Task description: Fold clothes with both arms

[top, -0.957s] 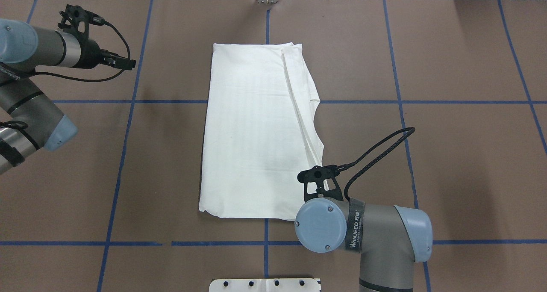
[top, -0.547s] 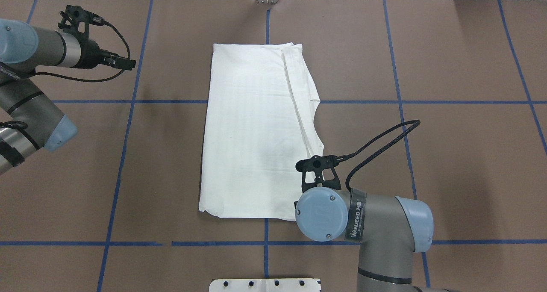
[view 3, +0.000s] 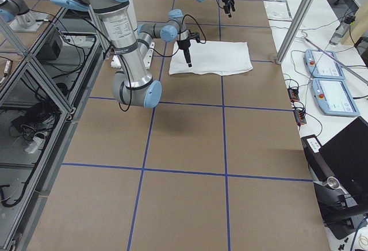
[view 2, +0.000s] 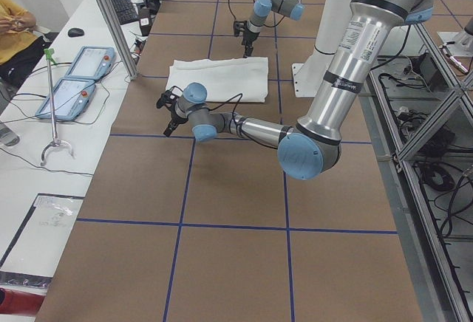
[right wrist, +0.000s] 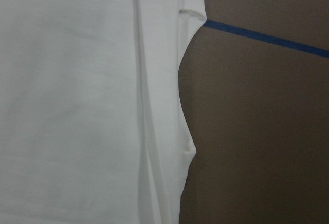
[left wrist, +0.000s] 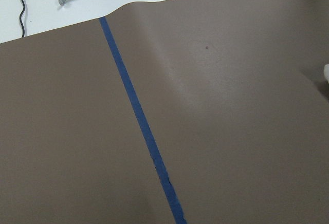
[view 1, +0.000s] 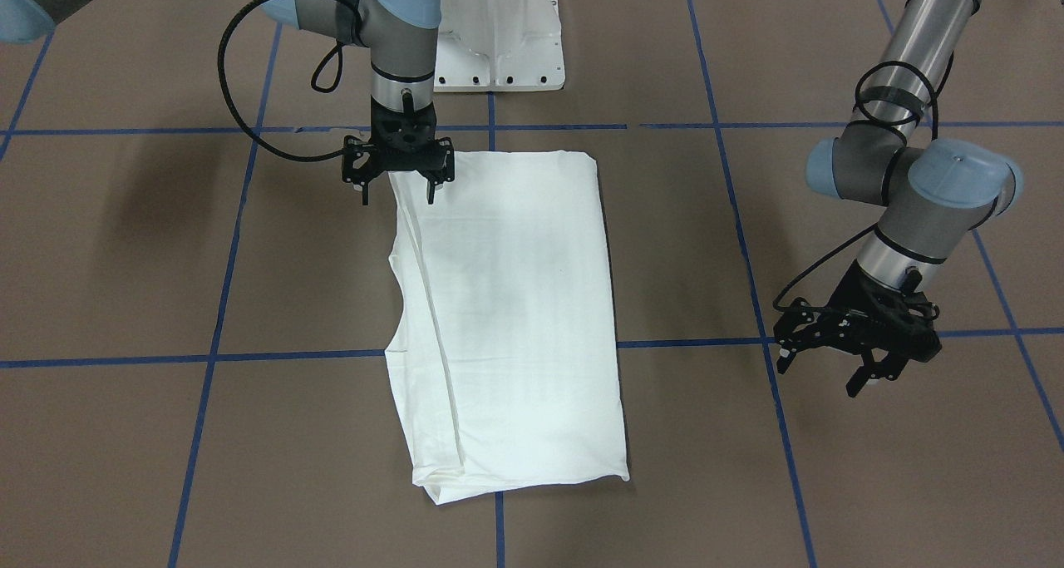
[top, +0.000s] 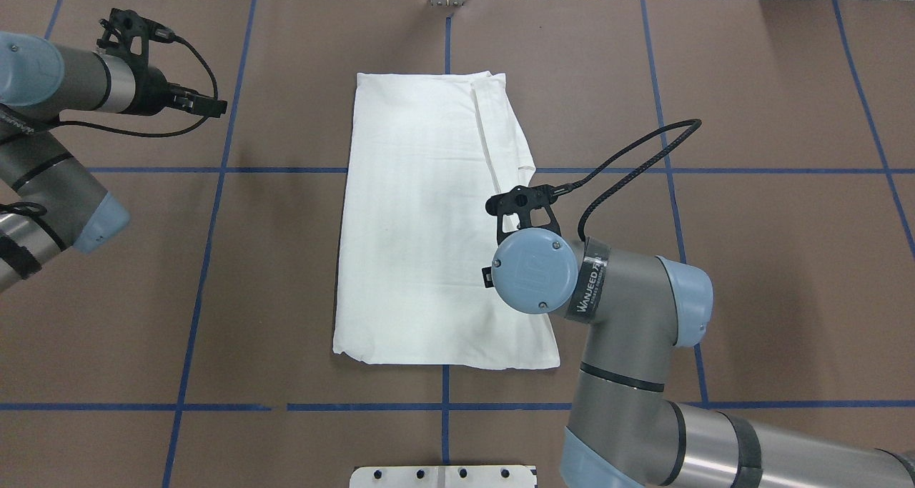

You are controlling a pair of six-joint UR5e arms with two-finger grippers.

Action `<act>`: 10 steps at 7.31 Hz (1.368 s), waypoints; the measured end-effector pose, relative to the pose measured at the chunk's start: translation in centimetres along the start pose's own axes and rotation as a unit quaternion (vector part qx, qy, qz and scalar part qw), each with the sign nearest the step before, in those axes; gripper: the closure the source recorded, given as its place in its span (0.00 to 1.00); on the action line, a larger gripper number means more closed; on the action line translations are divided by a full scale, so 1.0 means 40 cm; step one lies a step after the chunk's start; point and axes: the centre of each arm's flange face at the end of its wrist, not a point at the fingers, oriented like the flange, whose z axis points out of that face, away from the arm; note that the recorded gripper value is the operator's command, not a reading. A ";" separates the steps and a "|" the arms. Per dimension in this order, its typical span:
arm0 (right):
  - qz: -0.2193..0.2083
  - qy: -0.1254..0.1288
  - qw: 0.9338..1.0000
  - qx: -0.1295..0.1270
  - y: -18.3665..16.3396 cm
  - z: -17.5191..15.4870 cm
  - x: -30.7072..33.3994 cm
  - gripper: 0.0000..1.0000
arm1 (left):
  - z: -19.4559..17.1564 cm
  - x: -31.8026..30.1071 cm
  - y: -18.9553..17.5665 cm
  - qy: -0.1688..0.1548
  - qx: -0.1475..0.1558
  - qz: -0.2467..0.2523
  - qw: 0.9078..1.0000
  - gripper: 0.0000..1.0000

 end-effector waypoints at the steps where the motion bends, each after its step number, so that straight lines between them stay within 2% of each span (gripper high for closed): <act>1: -0.003 0.005 1.000 -0.001 -0.008 0.047 -0.009 0.00 | 0.000 0.000 0.000 0.000 0.000 0.000 1.000 0.00; 3: -0.006 0.016 1.000 -0.005 -0.009 0.102 -0.011 0.00 | 0.001 -0.001 0.001 0.000 -0.001 0.000 1.000 0.00; 6: -0.012 0.030 0.999 -0.015 -0.030 0.130 0.030 0.00 | 0.002 -0.002 0.002 -0.001 -0.001 0.000 1.000 0.00; 8: -0.022 0.055 0.998 -0.018 -0.084 0.160 0.124 0.00 | 0.004 -0.002 0.003 -0.001 -0.002 0.000 1.000 0.00; 10: -0.032 0.092 0.995 -0.024 -0.167 0.197 0.294 0.00 | 0.005 0.000 0.005 0.000 -0.003 0.000 1.000 0.00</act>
